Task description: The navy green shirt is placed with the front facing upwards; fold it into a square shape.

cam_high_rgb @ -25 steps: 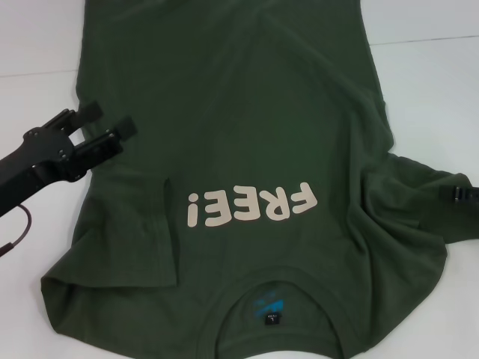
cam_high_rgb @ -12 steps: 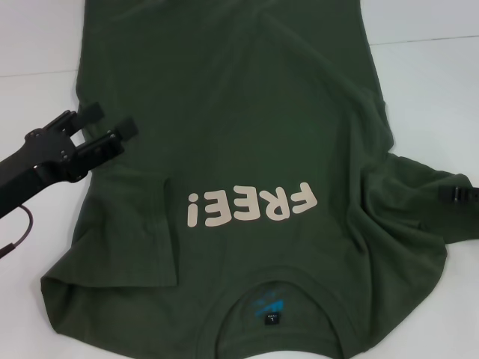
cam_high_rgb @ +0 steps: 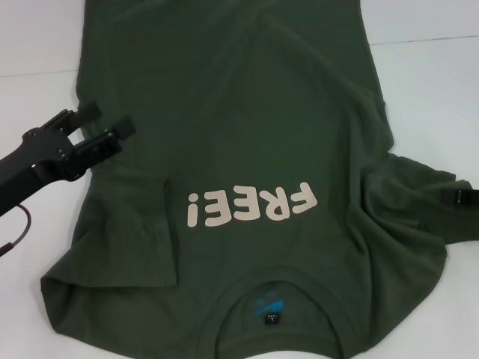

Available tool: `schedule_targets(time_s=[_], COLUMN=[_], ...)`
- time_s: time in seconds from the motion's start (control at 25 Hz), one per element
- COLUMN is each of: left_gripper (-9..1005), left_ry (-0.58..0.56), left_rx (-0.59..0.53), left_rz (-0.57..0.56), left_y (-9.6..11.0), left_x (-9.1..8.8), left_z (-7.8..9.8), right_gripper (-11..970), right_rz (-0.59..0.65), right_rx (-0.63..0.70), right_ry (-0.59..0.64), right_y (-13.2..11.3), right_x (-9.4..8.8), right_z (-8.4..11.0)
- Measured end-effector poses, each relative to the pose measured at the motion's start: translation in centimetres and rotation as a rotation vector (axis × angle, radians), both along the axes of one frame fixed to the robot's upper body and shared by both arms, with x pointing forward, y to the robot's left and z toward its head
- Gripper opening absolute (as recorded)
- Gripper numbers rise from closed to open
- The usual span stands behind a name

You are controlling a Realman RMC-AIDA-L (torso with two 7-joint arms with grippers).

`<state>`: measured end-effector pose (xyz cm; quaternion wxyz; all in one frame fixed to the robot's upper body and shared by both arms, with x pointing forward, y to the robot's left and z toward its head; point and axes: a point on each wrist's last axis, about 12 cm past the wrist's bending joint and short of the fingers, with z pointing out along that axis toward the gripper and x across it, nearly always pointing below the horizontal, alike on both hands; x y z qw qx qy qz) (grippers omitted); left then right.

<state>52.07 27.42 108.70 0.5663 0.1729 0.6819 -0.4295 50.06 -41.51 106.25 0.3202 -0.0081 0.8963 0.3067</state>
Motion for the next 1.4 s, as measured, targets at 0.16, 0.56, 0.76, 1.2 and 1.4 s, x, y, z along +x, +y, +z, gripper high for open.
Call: schedule_targets(time_s=[0.16,0.56,0.76,1.2,1.4], left_gripper=[881,880,880,880,880], left_ry=[0.000,-0.004,-0.005,-0.005,-0.004], left_rx=[0.002,0.003,0.006,0.020,0.025], left_rz=[0.003,0.001,0.001,0.007,0.006], left_y=[0.0,-0.1,-0.1,-0.2,-0.1], left_x=[0.0,0.2,0.3,0.8,0.8], left_z=[0.0,0.1,0.1,0.2,0.2], right_gripper=[398,22,21,20,21], right_rz=[0.013,0.008,0.006,0.064,0.117], right_rx=[0.012,0.018,0.030,0.120,0.143], right_ry=[-0.002,-0.017,-0.032,-0.098,-0.112], right_y=[0.2,0.1,0.2,2.6,4.9], right_x=[0.0,0.2,0.5,3.1,4.6], right_z=[0.1,0.5,0.7,2.7,3.0])
